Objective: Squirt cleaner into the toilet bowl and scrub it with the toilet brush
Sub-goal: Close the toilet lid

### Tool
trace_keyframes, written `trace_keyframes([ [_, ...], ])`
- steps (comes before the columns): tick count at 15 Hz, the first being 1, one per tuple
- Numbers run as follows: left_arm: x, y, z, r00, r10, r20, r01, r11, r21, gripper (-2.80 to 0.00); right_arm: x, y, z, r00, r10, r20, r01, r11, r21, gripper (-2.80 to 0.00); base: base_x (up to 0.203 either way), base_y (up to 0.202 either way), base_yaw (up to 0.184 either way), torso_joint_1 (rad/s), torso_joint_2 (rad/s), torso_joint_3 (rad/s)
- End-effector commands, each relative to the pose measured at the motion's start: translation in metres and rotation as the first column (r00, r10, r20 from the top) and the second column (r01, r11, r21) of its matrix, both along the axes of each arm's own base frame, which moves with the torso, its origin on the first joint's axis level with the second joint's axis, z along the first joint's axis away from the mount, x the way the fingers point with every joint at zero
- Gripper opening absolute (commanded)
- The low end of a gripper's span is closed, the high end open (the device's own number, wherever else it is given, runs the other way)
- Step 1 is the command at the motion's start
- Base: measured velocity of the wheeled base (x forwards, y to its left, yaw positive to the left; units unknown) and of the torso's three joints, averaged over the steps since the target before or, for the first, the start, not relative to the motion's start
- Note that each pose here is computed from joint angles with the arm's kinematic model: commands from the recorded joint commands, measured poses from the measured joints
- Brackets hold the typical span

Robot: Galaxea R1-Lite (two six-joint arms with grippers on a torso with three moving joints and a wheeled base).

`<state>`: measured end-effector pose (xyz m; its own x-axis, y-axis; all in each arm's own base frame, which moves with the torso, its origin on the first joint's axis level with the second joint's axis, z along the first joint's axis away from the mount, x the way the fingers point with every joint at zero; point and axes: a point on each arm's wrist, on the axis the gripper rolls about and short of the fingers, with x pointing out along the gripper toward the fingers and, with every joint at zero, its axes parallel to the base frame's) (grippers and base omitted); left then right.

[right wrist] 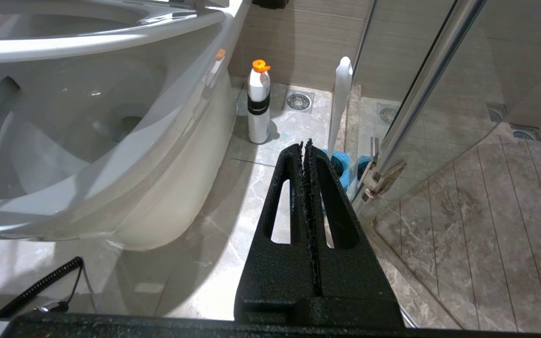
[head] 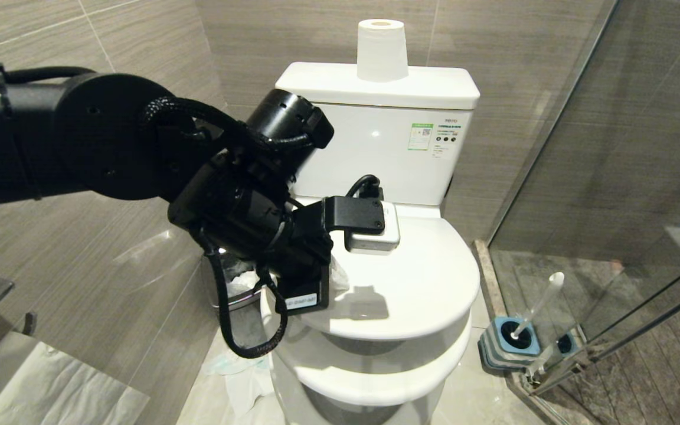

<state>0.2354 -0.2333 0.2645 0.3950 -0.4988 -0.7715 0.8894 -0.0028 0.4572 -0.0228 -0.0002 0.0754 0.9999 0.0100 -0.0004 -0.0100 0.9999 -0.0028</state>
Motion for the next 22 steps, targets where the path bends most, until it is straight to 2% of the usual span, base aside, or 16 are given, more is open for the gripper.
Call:
trace_keyframes([
  [1, -0.006, -0.006, -0.007, 0.999, -0.027, -0.023, 0.027, 0.999, 0.023, -2.8, 0.0, 0.0, 0.0, 1.0, 0.001, -0.001, -0.001, 1.0, 0.0, -2.8, 0.0, 0.0, 0.0, 0.0, 0.0, 0.0],
  [10, -0.02, -0.019, -0.034, 0.992, -0.079, -0.094, 0.088, 0.991, 0.096, -2.8, 0.0, 0.0, 0.0, 1.0, 0.001, -0.003, -0.001, 1.0, 0.0, -2.8, 0.0, 0.0, 0.0, 0.0, 0.0, 0.0],
  [18, -0.025, -0.022, -0.055, 0.987, -0.067, -0.145, 0.089, 0.984, 0.154, -2.8, 0.0, 0.0, 0.0, 1.0, 0.001, -0.002, -0.001, 1.0, 0.0, -2.8, 0.0, 0.0, 0.0, 0.0, 0.0, 0.0],
  [22, -0.015, -0.034, -0.064, 0.991, -0.066, -0.113, 0.079, 0.99, 0.116, -2.8, 0.0, 0.0, 0.0, 1.0, 0.001, -0.001, -0.001, 1.0, 0.0, -2.8, 0.0, 0.0, 0.0, 0.0, 0.0, 0.0],
])
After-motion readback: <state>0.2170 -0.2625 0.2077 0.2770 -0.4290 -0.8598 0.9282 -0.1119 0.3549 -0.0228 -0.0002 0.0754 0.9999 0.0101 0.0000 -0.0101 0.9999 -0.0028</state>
